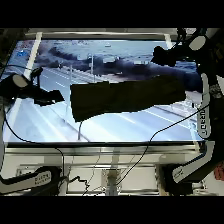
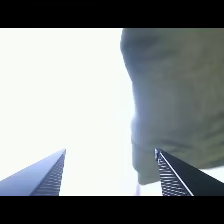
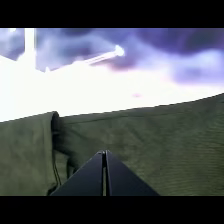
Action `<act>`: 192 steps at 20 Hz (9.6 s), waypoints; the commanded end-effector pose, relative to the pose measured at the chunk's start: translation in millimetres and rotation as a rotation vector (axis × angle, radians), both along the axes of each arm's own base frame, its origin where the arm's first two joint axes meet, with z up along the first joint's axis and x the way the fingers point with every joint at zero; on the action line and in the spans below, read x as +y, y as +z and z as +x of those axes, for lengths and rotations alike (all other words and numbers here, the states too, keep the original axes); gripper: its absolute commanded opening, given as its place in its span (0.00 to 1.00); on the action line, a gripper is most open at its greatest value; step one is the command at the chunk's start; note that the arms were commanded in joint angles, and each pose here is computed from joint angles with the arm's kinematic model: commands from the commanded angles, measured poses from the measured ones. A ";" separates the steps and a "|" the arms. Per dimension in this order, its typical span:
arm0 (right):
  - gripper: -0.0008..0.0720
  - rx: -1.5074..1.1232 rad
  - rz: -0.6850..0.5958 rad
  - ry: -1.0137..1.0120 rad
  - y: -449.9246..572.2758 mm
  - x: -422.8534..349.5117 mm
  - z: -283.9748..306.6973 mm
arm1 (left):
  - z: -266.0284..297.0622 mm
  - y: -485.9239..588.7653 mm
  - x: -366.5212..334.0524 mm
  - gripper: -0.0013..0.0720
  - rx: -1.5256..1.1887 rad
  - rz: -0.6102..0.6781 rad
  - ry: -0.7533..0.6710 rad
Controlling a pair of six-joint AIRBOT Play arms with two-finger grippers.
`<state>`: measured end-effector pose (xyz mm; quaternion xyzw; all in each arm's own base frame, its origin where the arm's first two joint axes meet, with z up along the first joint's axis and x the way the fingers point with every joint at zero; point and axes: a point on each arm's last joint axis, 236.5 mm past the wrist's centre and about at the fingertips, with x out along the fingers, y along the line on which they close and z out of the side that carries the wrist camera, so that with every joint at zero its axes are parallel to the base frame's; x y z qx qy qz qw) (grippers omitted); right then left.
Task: Fold the clothes and pants, and hang the long-sleeved shirts on hangers.
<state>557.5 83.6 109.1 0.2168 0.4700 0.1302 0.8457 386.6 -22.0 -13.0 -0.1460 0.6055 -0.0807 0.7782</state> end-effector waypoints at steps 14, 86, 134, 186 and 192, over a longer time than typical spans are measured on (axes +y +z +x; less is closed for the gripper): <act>0.05 -0.024 -0.023 0.016 1.1 -2.1 2.5 | 64.5 -102.1 -76.1 0.40 -0.118 -0.393 0.169; 0.56 0.160 -0.104 0.162 -67.8 -52.9 -27.6 | 94.6 21.1 -283.4 0.04 -0.312 0.042 -0.572; 0.98 0.293 -0.126 0.200 -185.7 -15.8 -28.1 | 44.7 15.5 -319.7 0.04 -0.149 -0.078 -0.575; 0.98 0.306 0.234 0.492 -184.9 121.8 -45.9 | 50.3 10.5 -321.6 0.04 -0.164 -0.076 -0.573; 0.54 0.206 0.184 0.530 -187.1 192.2 -43.0 | 63.5 11.7 -297.7 0.04 -0.210 0.031 -0.599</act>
